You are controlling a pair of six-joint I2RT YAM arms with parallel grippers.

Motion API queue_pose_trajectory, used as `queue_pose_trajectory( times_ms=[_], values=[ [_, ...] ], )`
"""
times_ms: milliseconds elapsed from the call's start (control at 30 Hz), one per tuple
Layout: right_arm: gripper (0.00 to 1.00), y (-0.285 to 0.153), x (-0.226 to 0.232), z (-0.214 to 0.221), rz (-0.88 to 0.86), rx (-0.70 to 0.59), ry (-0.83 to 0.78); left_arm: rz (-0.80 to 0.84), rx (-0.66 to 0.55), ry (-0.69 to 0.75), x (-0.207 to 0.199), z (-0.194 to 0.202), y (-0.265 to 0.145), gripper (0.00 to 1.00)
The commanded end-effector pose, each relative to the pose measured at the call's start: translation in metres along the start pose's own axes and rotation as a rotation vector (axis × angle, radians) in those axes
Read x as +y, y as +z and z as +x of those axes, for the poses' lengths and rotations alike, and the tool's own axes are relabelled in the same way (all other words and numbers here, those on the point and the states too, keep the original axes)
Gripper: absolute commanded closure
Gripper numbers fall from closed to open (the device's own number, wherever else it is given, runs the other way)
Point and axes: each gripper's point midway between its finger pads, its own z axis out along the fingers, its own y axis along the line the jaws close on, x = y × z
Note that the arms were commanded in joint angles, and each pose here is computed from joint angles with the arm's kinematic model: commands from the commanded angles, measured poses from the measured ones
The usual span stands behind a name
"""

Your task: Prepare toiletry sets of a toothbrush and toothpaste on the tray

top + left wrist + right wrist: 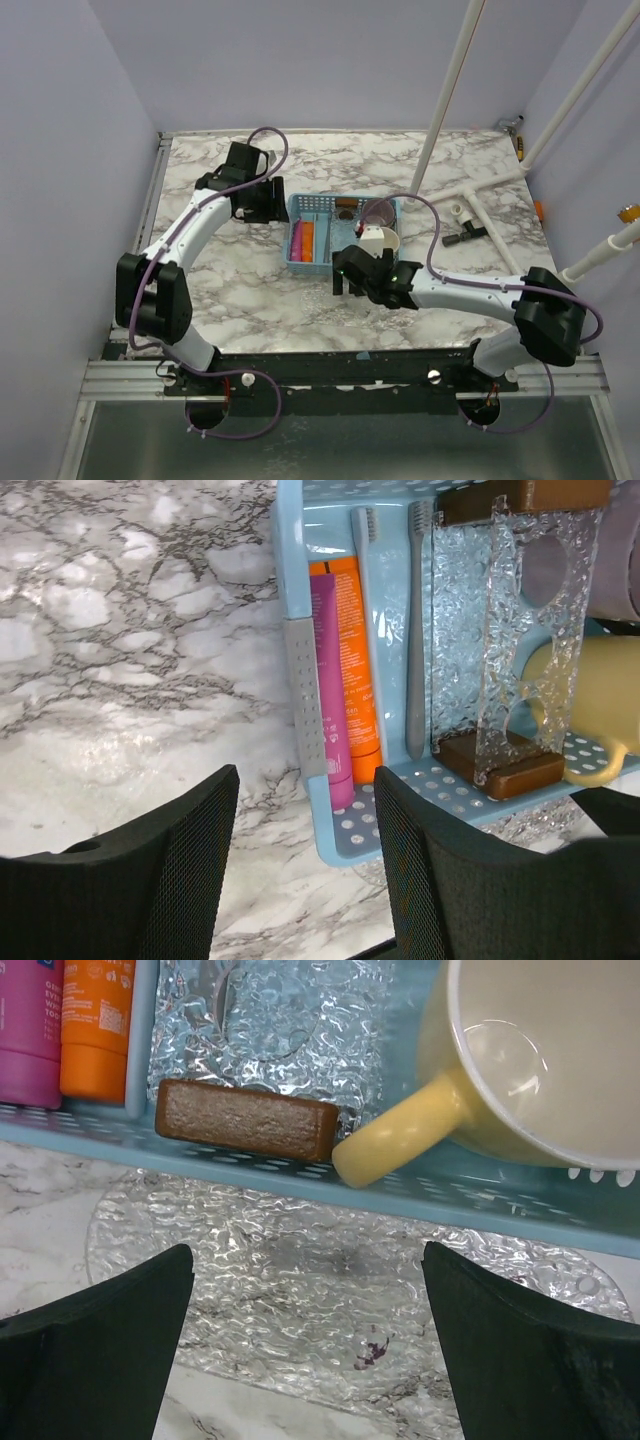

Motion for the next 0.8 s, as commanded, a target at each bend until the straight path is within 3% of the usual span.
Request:
queue_pose_trajectory(
  times_ms=[0,433,767],
  values=[
    [0.00,0.008,0.008,-0.019,0.010,-0.040,0.053,-0.066,-0.062,-0.038,0.005,0.006,-0.031,0.43],
    [0.00,0.036,0.010,-0.037,0.050,-0.049,0.053,0.051,-0.132,-0.015,-0.015,0.044,-0.081,0.42],
    [0.00,0.054,0.019,-0.052,0.066,-0.061,0.075,0.052,-0.199,0.014,-0.006,0.066,-0.085,0.40]
  ],
)
